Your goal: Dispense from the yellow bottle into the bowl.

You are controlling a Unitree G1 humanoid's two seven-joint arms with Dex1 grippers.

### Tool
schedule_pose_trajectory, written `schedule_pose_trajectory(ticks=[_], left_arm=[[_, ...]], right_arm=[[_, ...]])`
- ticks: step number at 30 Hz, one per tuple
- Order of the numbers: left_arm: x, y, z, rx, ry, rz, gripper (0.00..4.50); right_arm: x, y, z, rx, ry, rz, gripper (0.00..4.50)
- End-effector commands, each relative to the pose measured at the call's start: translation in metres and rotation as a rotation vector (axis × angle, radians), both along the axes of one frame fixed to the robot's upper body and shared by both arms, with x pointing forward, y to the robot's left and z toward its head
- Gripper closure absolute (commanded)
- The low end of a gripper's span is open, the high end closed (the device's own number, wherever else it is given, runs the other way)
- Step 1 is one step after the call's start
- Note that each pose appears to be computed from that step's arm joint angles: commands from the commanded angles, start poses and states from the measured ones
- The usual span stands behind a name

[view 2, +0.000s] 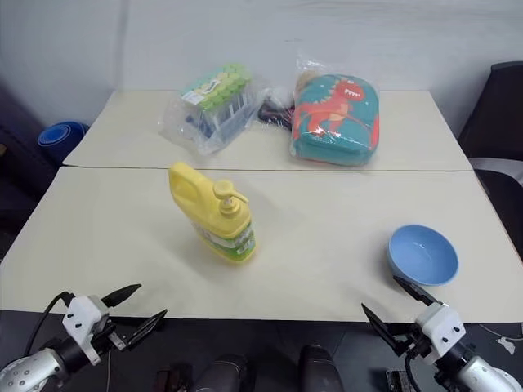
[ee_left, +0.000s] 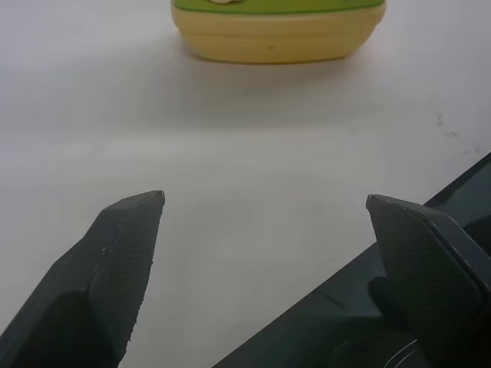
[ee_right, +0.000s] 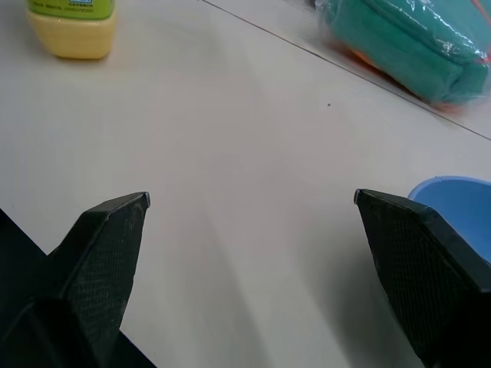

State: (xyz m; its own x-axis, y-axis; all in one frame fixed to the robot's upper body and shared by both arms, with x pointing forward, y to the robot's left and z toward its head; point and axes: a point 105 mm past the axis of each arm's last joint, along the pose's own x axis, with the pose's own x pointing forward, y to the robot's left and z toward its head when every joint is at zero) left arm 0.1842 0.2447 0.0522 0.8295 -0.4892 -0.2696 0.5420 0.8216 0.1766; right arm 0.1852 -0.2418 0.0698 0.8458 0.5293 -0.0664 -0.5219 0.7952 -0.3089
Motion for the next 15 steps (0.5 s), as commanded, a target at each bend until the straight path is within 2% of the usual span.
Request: schedule_pose_trajectory(ticks=[1, 4, 8, 12, 15], left_arm=[[0.006, -0.003, 0.014, 0.037, -0.065, -0.022, 0.02], [0.011, -0.016, 0.027, -0.035, -0.057, -0.124, 0.02], [0.015, -0.048, 0.067, -0.222, -0.039, -0.35, 0.02], [0.011, -0.08, 0.087, -0.217, -0.008, -0.594, 0.02], [0.013, -0.091, 0.091, -0.202, -0.014, -0.686, 0.02]], right_arm=[[0.004, 0.004, 0.01, 0.021, -0.04, 0.002, 0.0], [0.009, -0.004, 0.02, 0.061, -0.069, -0.055, 0.0], [0.004, -0.035, 0.032, 0.026, -0.079, -0.148, 0.0], [-0.011, -0.097, 0.043, -0.021, -0.099, -0.367, 0.0], [-0.025, -0.117, 0.031, -0.054, -0.034, -0.407, 0.0]])
